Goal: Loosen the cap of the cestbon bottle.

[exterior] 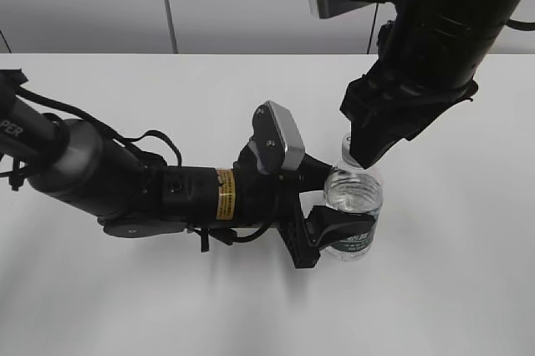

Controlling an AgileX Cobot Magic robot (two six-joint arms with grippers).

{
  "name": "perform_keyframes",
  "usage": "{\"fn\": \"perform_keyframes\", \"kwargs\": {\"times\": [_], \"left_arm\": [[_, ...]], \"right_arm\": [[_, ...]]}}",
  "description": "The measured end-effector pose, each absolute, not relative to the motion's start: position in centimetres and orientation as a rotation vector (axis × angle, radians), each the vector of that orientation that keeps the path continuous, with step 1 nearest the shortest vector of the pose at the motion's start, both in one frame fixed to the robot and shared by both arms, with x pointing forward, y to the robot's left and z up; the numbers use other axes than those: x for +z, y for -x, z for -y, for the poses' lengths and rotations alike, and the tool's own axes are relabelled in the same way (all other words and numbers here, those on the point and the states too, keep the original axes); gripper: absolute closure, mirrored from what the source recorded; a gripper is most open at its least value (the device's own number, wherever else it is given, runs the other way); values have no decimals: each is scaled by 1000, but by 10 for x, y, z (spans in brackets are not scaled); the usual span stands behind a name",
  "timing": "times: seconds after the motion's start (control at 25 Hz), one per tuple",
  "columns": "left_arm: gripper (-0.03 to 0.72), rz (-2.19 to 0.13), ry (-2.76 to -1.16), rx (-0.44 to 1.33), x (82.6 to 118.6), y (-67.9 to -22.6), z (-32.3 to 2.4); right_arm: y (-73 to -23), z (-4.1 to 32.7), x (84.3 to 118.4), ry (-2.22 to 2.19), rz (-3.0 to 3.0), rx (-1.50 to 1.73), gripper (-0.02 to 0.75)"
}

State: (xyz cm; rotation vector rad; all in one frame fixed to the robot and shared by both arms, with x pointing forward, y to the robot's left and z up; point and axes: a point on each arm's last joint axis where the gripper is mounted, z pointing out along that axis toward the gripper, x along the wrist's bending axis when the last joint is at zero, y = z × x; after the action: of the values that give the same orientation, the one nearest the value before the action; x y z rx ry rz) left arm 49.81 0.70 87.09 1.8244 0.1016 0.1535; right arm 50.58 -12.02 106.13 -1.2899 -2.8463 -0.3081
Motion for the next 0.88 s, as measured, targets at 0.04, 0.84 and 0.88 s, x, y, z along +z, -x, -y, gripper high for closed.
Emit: {"fn": "perform_keyframes", "kwargs": {"times": [0.04,0.84,0.88], "left_arm": [[162,-103,-1827,156,871,-498,-7],[162,-108,-1840,160,871,-498,-7],[162,-108,-1840,160,871,-498,-7]], "right_arm": [[-506,120,1061,1296,2843,-310,239],[-521,110,1048,1673,2615,-349,244],[-523,110,1051,1675,2617,-366,252]]}}
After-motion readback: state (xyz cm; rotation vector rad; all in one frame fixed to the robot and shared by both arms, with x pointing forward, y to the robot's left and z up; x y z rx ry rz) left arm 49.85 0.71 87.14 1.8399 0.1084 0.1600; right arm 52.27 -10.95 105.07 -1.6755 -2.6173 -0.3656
